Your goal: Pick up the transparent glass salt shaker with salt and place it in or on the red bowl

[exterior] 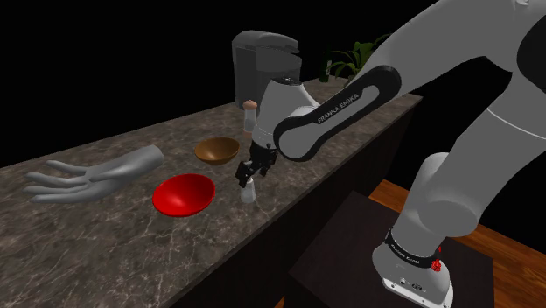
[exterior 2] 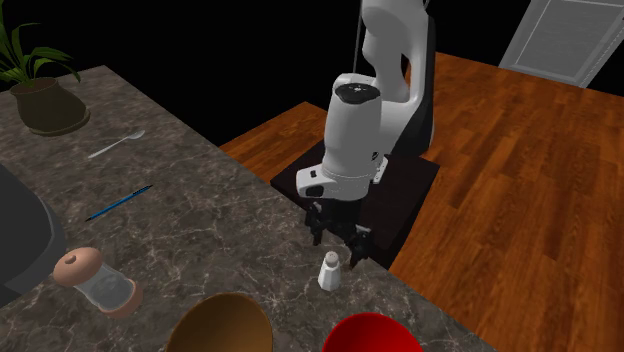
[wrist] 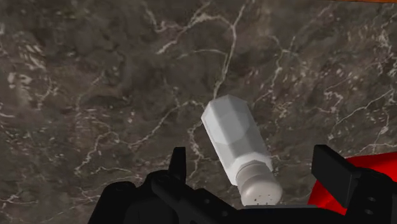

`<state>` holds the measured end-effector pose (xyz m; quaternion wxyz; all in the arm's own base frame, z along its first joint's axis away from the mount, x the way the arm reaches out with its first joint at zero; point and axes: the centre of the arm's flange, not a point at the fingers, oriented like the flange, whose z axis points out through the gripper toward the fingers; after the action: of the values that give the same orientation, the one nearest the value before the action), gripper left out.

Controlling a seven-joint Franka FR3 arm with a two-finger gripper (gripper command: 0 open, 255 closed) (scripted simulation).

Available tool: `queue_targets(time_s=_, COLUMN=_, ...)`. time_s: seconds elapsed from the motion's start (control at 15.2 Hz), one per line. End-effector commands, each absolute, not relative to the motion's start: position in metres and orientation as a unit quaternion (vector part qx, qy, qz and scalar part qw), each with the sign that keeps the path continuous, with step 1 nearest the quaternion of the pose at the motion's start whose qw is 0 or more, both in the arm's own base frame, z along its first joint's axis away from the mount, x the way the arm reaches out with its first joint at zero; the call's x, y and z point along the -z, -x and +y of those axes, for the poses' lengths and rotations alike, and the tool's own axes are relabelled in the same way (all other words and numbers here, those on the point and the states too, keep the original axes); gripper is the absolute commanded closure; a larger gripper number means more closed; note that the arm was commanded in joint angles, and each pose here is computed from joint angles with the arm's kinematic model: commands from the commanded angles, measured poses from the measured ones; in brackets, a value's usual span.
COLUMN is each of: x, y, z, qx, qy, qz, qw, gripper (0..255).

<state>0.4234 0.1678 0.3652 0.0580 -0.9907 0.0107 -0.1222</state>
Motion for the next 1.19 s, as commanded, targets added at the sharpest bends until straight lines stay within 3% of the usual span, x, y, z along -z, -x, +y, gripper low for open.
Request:
queue_targets(time_s=0.0, x=-0.356, y=-0.427, z=0.17, qx=0.123, qy=0.991, qz=0.011, qw=0.059, gripper=0)
queue_targets(time_s=0.73, x=-0.343, y=-0.43, z=0.171, qx=0.123, qy=0.991, qz=0.011, qw=0.059, gripper=0)
queue_targets(time_s=0.79, x=-0.343, y=-0.43, z=0.171, qx=0.123, qy=0.991, qz=0.011, qw=0.059, gripper=255)
queue_targets(time_s=1.12, x=-0.342, y=-0.43, z=0.171, qx=0.123, qy=0.991, qz=0.011, qw=0.059, gripper=255)
